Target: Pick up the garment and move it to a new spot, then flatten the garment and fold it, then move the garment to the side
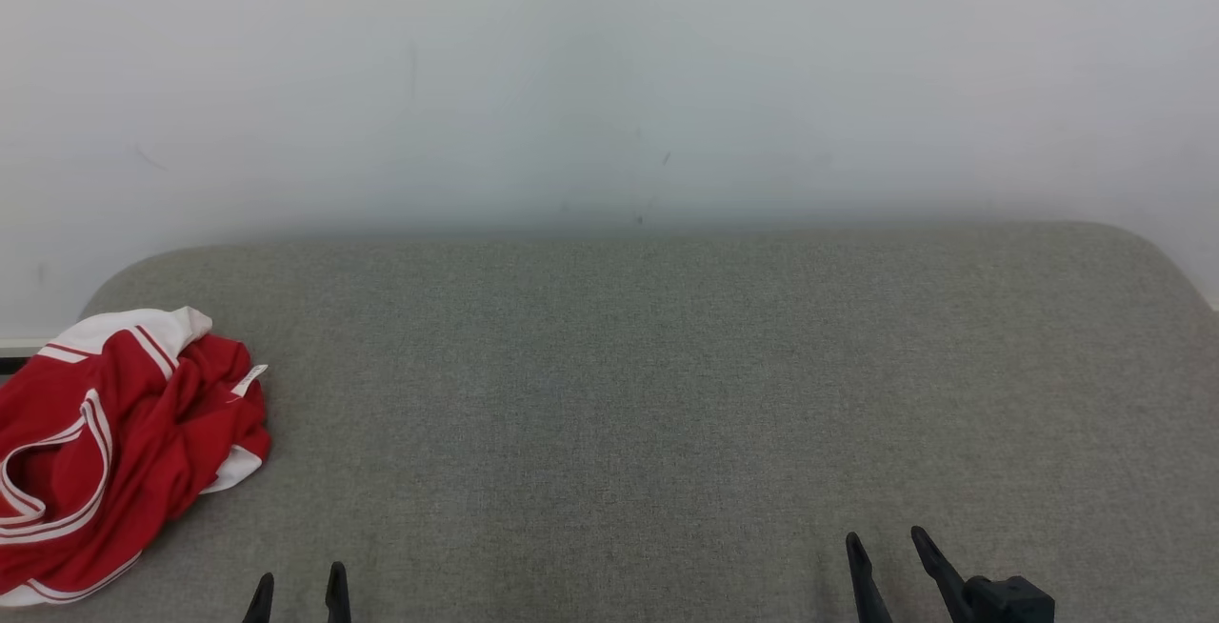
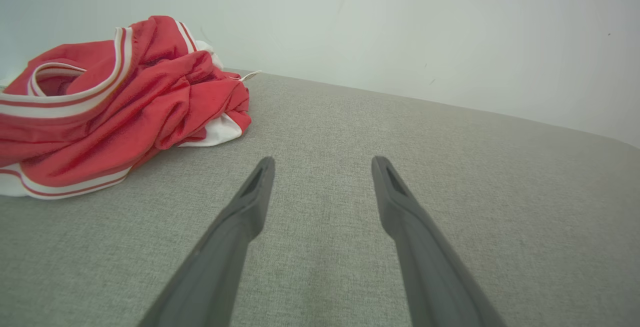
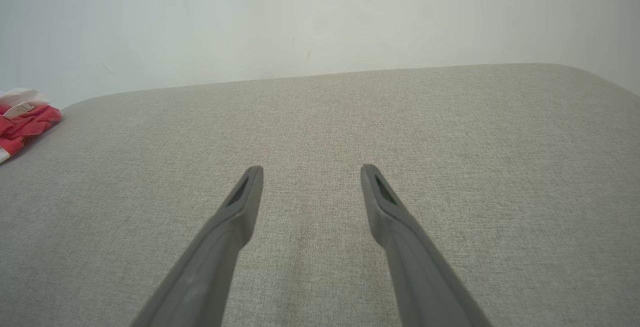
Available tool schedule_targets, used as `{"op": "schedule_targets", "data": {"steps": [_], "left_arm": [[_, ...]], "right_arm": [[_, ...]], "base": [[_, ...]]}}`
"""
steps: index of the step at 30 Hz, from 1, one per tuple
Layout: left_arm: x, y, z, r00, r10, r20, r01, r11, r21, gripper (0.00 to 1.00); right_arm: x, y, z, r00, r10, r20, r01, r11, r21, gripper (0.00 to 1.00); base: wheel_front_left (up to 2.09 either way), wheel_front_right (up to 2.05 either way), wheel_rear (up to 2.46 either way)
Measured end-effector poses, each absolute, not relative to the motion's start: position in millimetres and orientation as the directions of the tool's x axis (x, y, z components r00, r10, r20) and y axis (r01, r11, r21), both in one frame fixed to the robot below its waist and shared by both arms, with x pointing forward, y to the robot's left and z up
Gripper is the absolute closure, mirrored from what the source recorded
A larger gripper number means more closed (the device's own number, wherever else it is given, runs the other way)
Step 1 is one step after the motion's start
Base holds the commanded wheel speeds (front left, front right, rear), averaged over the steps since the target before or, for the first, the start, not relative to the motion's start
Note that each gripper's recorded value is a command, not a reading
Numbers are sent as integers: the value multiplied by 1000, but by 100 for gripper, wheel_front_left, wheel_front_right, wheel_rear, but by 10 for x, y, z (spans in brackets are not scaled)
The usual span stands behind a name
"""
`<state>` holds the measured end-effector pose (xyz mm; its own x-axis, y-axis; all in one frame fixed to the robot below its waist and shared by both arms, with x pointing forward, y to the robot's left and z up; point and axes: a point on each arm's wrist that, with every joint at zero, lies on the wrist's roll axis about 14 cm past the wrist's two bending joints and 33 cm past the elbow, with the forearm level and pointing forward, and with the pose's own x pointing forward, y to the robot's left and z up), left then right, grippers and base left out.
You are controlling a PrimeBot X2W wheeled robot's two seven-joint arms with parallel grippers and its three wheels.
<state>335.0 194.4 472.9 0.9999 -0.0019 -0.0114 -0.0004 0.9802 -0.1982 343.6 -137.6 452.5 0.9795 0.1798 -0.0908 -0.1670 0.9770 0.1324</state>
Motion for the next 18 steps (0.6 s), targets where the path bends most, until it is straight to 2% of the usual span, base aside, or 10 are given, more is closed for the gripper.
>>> {"op": "schedule_targets", "data": {"steps": [18], "left_arm": [[3325, 1980, 4703, 1000, 9, -20, -12, 979, -204, 0]], "right_arm": [[3442, -1340, 4524, 978, 190, -91, -177, 974, 139, 0]], "base": [[0, 0, 0]]}}
